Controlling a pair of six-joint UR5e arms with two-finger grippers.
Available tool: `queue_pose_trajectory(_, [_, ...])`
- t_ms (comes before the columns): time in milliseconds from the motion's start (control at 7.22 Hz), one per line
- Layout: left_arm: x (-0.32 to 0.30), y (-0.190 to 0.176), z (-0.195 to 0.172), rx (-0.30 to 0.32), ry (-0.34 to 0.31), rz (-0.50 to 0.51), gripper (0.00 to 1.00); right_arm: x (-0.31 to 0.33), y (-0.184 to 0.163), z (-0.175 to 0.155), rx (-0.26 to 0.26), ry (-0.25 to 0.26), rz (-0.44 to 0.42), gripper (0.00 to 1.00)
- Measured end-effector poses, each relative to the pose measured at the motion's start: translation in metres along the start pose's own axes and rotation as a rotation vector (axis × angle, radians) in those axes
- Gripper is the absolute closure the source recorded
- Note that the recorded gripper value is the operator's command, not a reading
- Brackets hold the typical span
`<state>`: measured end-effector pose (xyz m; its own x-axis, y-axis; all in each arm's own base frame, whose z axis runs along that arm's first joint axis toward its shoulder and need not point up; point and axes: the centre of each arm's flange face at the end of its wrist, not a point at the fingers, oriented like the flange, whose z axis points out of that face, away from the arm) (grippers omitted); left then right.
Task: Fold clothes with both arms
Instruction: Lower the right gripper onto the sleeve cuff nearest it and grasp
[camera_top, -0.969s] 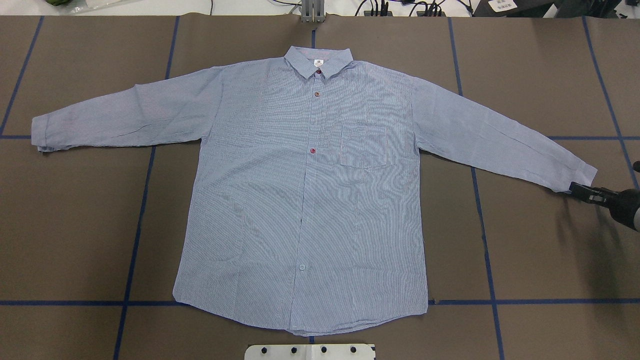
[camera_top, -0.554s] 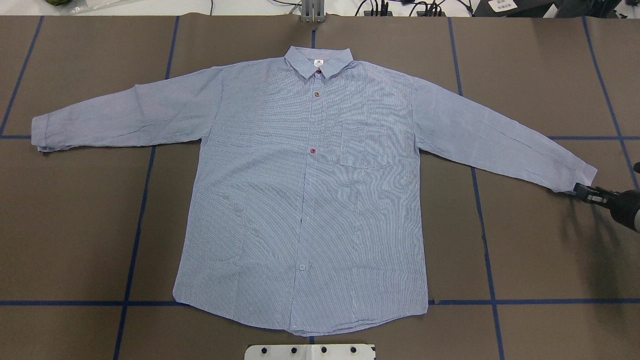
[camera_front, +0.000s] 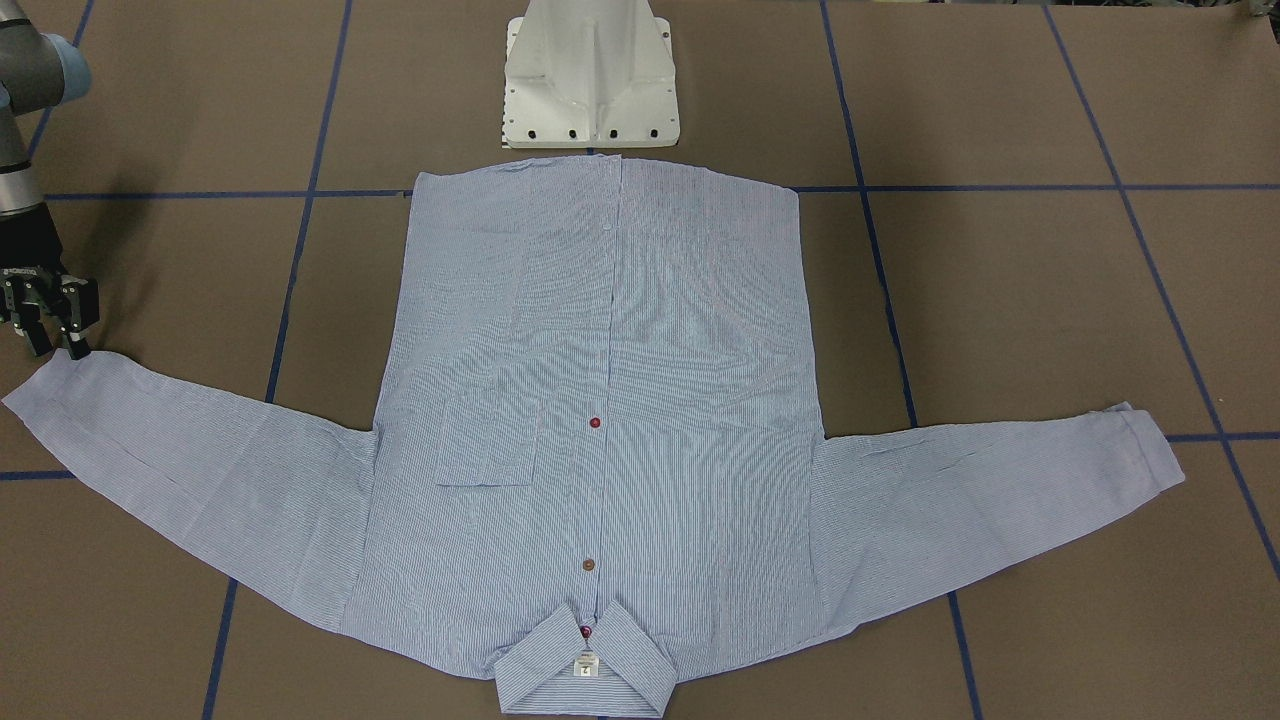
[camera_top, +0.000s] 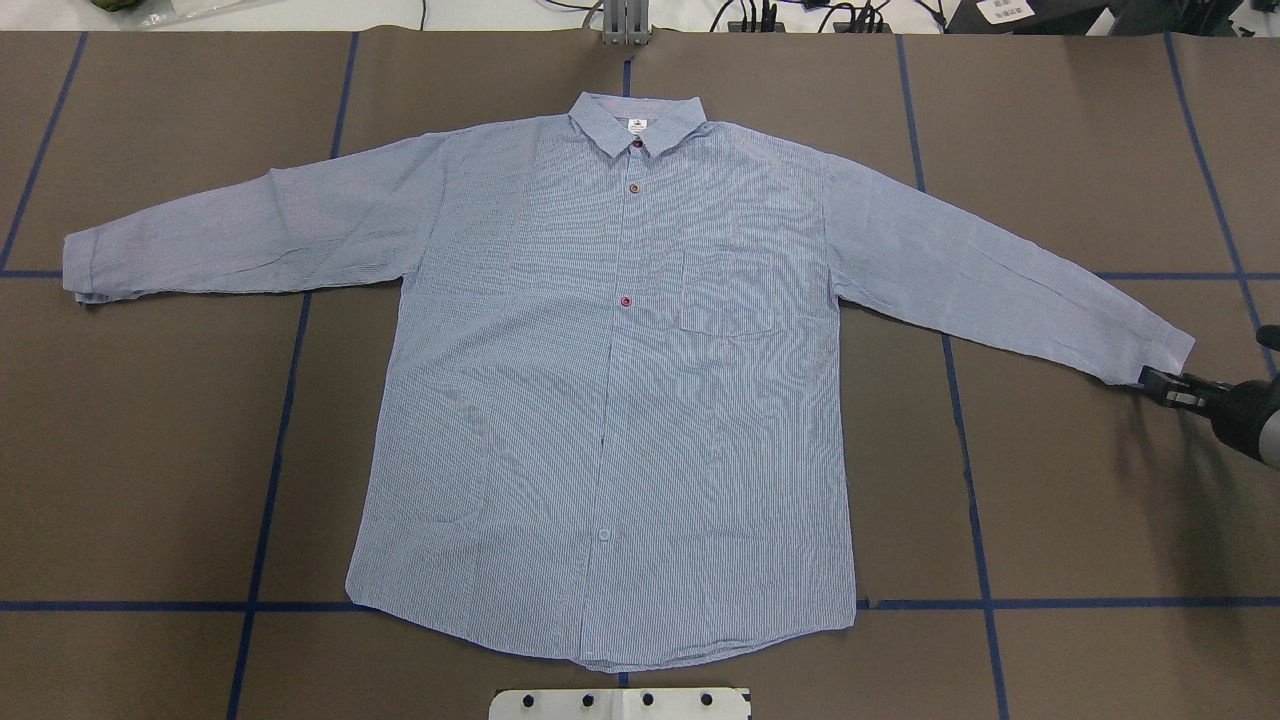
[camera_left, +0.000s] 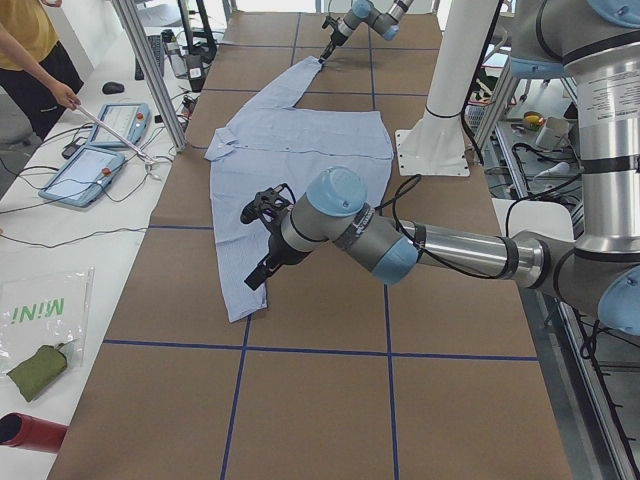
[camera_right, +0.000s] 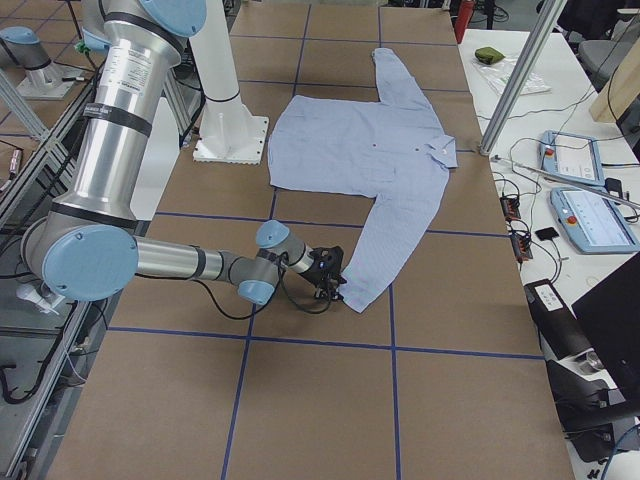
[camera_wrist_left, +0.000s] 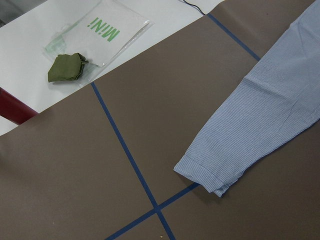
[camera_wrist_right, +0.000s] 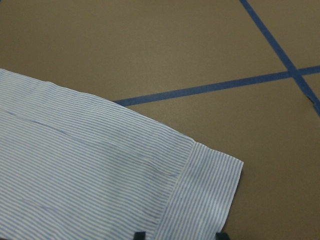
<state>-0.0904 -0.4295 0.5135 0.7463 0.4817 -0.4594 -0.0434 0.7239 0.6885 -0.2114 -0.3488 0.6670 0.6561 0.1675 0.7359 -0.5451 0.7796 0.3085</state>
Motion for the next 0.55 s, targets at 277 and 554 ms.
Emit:
queue_pose_trajectory(277, [0.0001,-0.0004,0.0000,0.000,0.000,0.000,0.00,0.0014,0.0020,0.0028,0.002,0.007,-0.004,1.00])
queue_pose_trajectory(554, [0.0000,-0.0003,0.0000,0.000,0.000,0.000,0.00,0.0032,0.0029,0.0046,0.002,0.012,-0.004,1.00])
